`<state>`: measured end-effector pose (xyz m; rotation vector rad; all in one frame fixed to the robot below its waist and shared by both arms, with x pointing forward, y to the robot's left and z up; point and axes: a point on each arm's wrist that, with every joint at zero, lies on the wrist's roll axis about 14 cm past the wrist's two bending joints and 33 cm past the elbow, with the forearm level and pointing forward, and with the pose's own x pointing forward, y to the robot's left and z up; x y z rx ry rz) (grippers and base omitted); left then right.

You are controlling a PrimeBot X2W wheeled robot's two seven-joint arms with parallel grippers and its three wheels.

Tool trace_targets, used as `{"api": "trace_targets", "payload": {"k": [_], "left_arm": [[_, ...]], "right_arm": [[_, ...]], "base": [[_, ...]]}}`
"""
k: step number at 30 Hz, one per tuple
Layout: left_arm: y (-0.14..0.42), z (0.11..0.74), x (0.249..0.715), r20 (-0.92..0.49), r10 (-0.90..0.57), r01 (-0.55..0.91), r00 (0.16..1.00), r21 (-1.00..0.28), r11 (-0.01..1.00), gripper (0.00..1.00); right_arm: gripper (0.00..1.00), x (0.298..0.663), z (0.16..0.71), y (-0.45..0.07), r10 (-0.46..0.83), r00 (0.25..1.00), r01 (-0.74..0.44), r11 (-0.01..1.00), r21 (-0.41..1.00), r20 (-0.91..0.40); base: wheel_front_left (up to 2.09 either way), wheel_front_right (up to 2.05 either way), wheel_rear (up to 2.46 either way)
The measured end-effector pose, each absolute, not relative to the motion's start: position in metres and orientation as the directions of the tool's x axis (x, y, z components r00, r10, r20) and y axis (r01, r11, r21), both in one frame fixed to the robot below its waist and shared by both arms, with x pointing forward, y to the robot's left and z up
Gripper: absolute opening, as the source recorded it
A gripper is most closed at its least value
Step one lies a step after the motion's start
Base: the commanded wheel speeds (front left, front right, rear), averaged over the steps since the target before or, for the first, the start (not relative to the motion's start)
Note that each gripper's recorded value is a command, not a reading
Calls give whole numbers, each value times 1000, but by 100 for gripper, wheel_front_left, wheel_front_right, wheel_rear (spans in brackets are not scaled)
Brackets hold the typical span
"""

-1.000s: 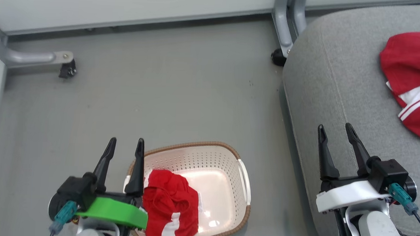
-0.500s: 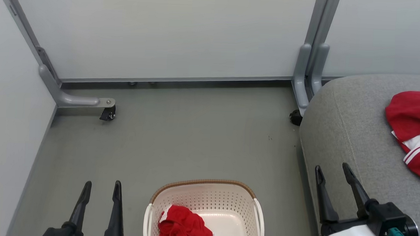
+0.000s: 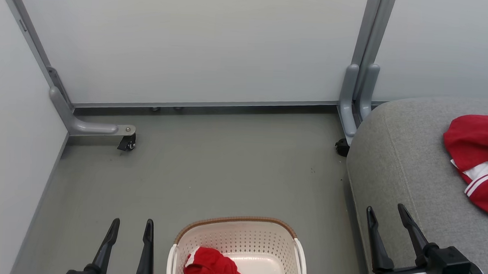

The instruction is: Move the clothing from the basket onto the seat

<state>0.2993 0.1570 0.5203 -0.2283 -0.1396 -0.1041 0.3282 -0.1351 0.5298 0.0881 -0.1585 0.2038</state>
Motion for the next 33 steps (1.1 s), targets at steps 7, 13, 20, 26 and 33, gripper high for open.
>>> {"api": "trace_targets", "payload": {"k": [7, 13, 20, 26, 33], "left_arm": [[156, 520, 298, 148, -91, 123, 985, -219, 968, 100], [154, 519, 299, 145, -97, 128, 985, -217, 968, 100], [150, 516, 301, 134, -112, 139, 985, -209, 968, 100], [148, 515, 303, 129, -119, 144, 984, -209, 967, 100], [126, 507, 311, 102, -190, 206, 976, -182, 961, 100]], "right_arm": [[100, 325, 527, -131, 206, 966, -219, 973, 72, 158], [100, 325, 526, -129, 211, 965, -224, 972, 73, 153], [100, 326, 524, -133, 201, 968, -213, 974, 74, 148], [100, 327, 523, -136, 192, 971, -204, 976, 74, 145], [100, 334, 523, -138, 184, 973, -196, 978, 76, 141]], "base": [[0, 0, 0], [0, 0, 0], [0, 0, 0], [0, 0, 0], [0, 0, 0]]}}
